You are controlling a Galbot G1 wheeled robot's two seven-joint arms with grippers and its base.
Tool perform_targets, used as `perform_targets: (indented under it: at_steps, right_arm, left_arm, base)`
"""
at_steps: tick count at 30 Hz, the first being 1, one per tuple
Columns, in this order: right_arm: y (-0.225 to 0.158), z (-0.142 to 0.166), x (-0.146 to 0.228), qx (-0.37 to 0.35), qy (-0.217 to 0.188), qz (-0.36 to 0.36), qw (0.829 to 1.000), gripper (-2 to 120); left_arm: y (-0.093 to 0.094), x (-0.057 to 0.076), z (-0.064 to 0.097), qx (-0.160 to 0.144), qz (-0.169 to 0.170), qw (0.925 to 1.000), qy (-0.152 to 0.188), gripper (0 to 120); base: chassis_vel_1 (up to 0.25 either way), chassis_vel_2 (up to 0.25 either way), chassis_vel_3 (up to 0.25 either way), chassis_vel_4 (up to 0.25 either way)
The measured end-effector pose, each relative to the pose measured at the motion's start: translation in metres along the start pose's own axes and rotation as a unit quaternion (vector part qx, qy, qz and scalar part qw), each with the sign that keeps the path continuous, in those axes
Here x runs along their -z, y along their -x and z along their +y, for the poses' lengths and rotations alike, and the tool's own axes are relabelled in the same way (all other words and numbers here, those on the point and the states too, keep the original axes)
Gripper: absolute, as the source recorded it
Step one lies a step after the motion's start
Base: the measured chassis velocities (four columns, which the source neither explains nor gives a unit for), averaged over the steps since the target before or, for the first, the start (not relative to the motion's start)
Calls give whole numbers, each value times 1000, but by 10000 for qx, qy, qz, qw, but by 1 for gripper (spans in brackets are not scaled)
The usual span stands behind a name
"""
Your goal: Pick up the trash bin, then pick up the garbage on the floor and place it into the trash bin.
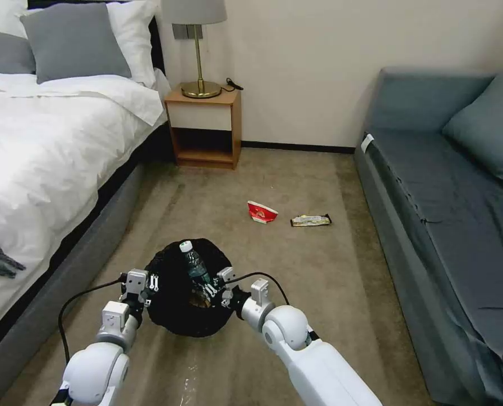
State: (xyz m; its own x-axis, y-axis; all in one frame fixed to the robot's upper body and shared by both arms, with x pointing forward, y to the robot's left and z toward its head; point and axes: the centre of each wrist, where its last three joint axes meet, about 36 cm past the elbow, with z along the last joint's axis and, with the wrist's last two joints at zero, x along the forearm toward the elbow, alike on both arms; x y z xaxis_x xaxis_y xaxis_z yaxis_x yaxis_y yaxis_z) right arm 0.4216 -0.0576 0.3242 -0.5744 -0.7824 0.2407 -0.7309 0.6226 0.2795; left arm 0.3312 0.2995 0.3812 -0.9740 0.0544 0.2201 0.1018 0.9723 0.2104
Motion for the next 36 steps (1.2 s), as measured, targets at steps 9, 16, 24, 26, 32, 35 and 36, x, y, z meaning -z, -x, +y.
perform_targets:
  at_steps: [9, 16, 24, 26, 32, 35, 36]
  right_arm:
    - [0, -1, -13, -117, -202, 134, 9996, 16]
    - [0, 0, -19, -180, -202, 182, 9995, 20]
    - [0, 4, -21, -191, -184, 192, 9995, 48]
    - [0, 8, -20, -178, -130, 155, 9996, 58]
    - [-2, 15, -15, -131, -81, 86, 9998, 78]
    - [-4, 18, -10, -130, -67, 16, 9999, 90]
    - [-5, 18, -8, -135, -62, -4, 9999, 93]
  left_arm:
    - [0, 1, 2, 10, -28, 10000, -20, 4]
    - [1, 4, 11, 24, -66, 10000, 35, 4]
    - [1, 4, 12, 16, -70, 10000, 49, 4]
    - [1, 5, 13, 11, -78, 10000, 51, 4]
    - [2, 3, 15, 19, -70, 10000, 58, 4]
    - [2, 2, 15, 20, -64, 10000, 48, 4]
    - [2, 1, 15, 20, -60, 10000, 45, 4]
  base:
    - [0, 0, 0, 0]
    - [0, 0, 0, 0]
    - [0, 0, 0, 0]
    - [0, 0, 0, 0]
    - [0, 0, 0, 0]
    - [0, 0, 0, 0]
    - [0, 0, 0, 0]
